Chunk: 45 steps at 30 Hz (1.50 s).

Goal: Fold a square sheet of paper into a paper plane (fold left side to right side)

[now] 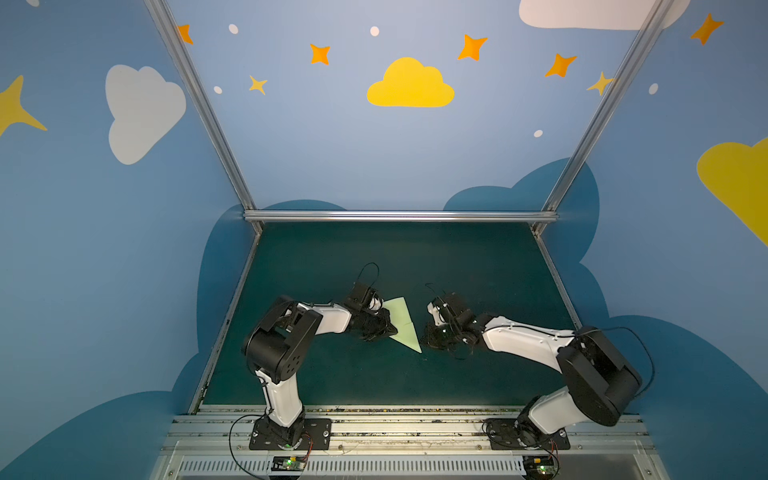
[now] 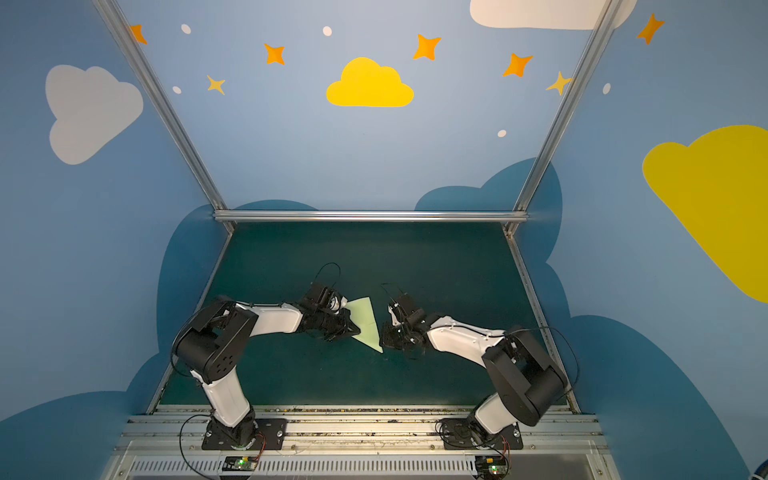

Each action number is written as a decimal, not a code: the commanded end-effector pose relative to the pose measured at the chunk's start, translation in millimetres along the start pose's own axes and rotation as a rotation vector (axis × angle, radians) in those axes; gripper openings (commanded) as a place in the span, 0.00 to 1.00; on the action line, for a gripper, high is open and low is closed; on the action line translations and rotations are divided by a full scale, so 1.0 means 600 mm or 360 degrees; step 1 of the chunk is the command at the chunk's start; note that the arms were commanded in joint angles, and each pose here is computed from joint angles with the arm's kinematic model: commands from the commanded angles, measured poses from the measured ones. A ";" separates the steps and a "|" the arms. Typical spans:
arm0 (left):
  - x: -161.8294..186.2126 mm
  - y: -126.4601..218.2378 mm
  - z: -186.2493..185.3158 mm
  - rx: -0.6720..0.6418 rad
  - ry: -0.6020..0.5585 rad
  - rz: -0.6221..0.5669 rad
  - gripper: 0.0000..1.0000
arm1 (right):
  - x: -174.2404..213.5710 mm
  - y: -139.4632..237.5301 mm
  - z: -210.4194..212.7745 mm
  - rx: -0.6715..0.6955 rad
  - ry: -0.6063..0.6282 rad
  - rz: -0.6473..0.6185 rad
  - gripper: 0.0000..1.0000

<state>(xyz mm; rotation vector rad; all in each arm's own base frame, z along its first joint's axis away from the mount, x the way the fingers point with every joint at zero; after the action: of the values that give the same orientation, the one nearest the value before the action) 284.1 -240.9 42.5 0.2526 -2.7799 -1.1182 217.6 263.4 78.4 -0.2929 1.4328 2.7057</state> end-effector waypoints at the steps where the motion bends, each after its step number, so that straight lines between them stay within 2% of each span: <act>1: 0.019 -0.009 0.061 -0.0224 0.0095 0.0019 0.04 | -0.008 -0.019 0.015 -0.0019 0.0027 0.0041 0.00; 7: 0.020 -0.009 0.062 -0.0220 0.0100 0.0021 0.04 | -0.004 -0.047 0.015 -0.0009 0.0028 0.0087 0.00; 14: 0.016 -0.001 0.061 -0.0220 0.0111 -0.0001 0.04 | 0.033 -0.068 -0.037 0.0104 -0.0043 0.0152 0.00; 23: -0.044 0.075 0.100 -0.0274 0.0259 -0.0156 0.04 | 0.055 -0.073 -0.069 0.0172 -0.0078 0.0170 0.00; 28: -0.051 0.124 0.047 -0.0280 0.0068 -0.0185 0.04 | 0.056 -0.074 -0.070 0.0184 -0.0062 0.0181 0.00; 32: -0.024 0.135 -0.010 -0.0302 -0.0158 -0.0098 0.04 | 0.058 -0.078 -0.071 0.0185 -0.0058 0.0195 0.00; 38: 0.028 0.078 -0.052 -0.0365 -0.0389 0.0139 0.04 | 0.058 -0.082 -0.072 0.0188 -0.0059 0.0203 0.00; 45: 0.052 0.014 -0.071 -0.0435 -0.0548 0.0260 0.04 | 0.059 -0.085 -0.071 0.0190 -0.0059 0.0211 0.00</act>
<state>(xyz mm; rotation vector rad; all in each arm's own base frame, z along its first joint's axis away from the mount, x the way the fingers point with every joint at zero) 262.1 -267.4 83.8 -0.1548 -2.8205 -1.5409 219.4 277.7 48.3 -0.2838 1.4025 2.7431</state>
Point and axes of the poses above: each gripper's point midway between its finger pads, its own y axis back along the fingers, its own z axis along the line the jaws close on, x = y × z, the point moved 4 cm from there along y, back along the fingers, and after that the axes turned 2 degrees about y, right-handed, at the moved point
